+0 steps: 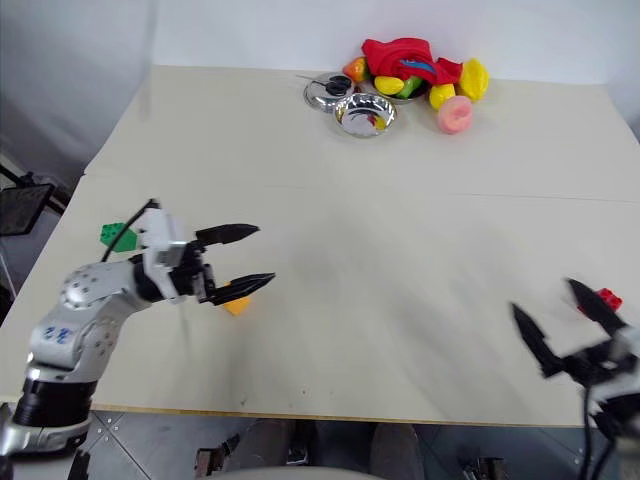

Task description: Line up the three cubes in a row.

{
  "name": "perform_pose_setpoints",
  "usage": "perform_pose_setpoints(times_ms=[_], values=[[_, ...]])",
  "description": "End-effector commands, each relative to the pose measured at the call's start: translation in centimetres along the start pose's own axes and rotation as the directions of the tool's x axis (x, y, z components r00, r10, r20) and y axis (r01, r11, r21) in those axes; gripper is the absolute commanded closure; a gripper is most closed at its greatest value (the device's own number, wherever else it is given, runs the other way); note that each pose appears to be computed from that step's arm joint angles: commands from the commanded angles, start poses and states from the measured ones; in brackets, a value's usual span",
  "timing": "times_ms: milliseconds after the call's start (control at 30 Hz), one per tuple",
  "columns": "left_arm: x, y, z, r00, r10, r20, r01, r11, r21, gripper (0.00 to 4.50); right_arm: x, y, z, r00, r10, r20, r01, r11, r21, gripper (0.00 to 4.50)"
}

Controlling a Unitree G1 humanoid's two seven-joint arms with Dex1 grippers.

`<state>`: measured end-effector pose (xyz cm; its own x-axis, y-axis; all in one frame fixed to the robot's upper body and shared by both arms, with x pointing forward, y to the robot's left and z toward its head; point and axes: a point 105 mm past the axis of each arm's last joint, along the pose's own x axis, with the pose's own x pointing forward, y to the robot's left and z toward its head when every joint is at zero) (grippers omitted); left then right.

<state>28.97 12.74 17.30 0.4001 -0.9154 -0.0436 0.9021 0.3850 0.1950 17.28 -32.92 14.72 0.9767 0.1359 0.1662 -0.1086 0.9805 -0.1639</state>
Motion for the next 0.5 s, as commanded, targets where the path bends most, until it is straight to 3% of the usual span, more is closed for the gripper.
perform_pose_setpoints(times_ms=[33,267,500], values=[[1.0,-0.7,0.2,0.999,-0.037,-0.001,0.037,0.999,-0.007,0.03,-4.3,-4.1,0.4,0.967,-0.255,-0.015,0.255,0.967,-0.026,0.00],[1.6,-2.0,0.3,0.996,-0.089,0.011,0.089,0.996,-0.029,0.03,-9.0,-6.3,-0.6,0.872,-0.465,-0.152,0.460,0.885,-0.069,0.00],[1.8,-3.3,0.4,0.998,-0.060,0.012,0.061,0.997,-0.044,0.03,-4.1,-5.1,1.1,0.880,-0.343,-0.328,0.354,0.935,-0.027,0.00]])
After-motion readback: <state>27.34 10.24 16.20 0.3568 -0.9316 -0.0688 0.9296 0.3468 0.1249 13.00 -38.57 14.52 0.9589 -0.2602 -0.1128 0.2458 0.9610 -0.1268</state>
